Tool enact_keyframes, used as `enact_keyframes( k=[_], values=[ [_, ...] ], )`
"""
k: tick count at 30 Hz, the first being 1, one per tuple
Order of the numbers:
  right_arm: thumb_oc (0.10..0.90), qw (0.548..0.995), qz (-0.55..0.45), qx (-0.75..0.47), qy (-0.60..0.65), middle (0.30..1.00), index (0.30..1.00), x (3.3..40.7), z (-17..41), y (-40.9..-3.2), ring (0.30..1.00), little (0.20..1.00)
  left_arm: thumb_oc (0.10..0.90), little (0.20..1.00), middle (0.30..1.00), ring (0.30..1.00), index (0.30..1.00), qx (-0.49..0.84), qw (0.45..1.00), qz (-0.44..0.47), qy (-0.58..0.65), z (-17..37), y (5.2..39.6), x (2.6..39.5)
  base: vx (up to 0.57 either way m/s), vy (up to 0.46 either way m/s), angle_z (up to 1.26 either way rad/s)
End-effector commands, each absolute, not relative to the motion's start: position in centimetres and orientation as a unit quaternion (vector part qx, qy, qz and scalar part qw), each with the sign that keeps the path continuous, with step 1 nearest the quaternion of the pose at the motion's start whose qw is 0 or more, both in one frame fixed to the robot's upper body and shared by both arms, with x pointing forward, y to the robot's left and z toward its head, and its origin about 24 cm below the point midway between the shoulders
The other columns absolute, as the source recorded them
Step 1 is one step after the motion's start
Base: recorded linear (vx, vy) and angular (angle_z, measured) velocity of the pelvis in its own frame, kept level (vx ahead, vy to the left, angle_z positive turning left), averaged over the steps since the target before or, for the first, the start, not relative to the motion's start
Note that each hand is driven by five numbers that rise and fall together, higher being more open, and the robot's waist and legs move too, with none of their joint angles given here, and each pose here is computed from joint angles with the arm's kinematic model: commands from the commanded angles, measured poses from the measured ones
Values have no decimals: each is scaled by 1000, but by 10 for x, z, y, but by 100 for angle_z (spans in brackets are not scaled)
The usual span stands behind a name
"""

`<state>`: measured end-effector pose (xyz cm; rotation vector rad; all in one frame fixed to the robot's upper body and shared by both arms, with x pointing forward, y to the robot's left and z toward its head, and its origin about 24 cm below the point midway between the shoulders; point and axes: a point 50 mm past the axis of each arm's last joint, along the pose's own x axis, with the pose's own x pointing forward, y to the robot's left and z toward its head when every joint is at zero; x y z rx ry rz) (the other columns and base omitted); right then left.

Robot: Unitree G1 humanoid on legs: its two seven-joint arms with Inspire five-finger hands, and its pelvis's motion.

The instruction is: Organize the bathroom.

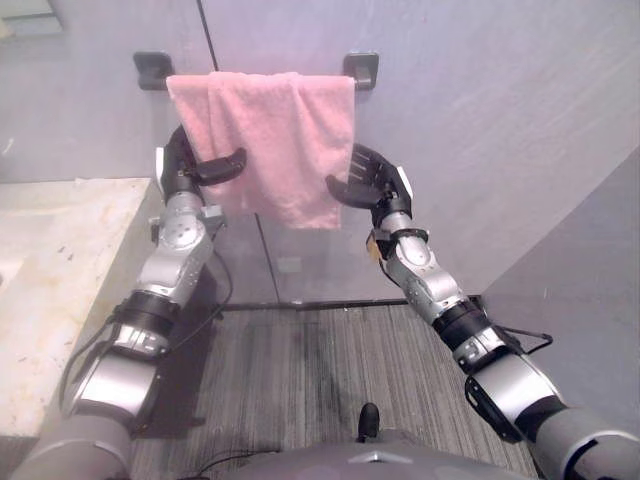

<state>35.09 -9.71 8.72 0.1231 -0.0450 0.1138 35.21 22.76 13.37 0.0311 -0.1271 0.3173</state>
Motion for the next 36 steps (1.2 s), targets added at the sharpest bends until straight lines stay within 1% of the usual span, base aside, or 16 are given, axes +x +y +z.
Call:
enact_keyframes(
  k=[1,6,14,26,31,36],
  values=[
    [800,987,80,50,-130,900,900,363,136,-95,900,900,800,900,900,900,900,60,973,138,-174,189,246,351,0,0,0],
    [800,986,93,33,-134,900,900,363,137,-96,900,900,800,900,900,900,900,80,977,108,-166,200,255,353,0,0,0],
    [800,986,95,23,-139,900,900,365,140,-99,900,900,800,900,900,900,900,87,975,115,-168,214,276,354,0,0,0],
    [800,976,130,0,-172,900,900,370,163,-102,900,900,800,900,900,900,900,71,983,86,-143,210,292,351,0,0,1],
    [800,973,133,-6,-187,900,900,373,175,-101,900,900,800,900,900,900,900,73,983,97,-138,210,304,350,1,-1,1],
    [800,971,128,-8,-203,900,900,377,188,-102,900,900,800,900,900,900,900,94,982,101,-131,209,306,351,5,-1,1]
  ],
)
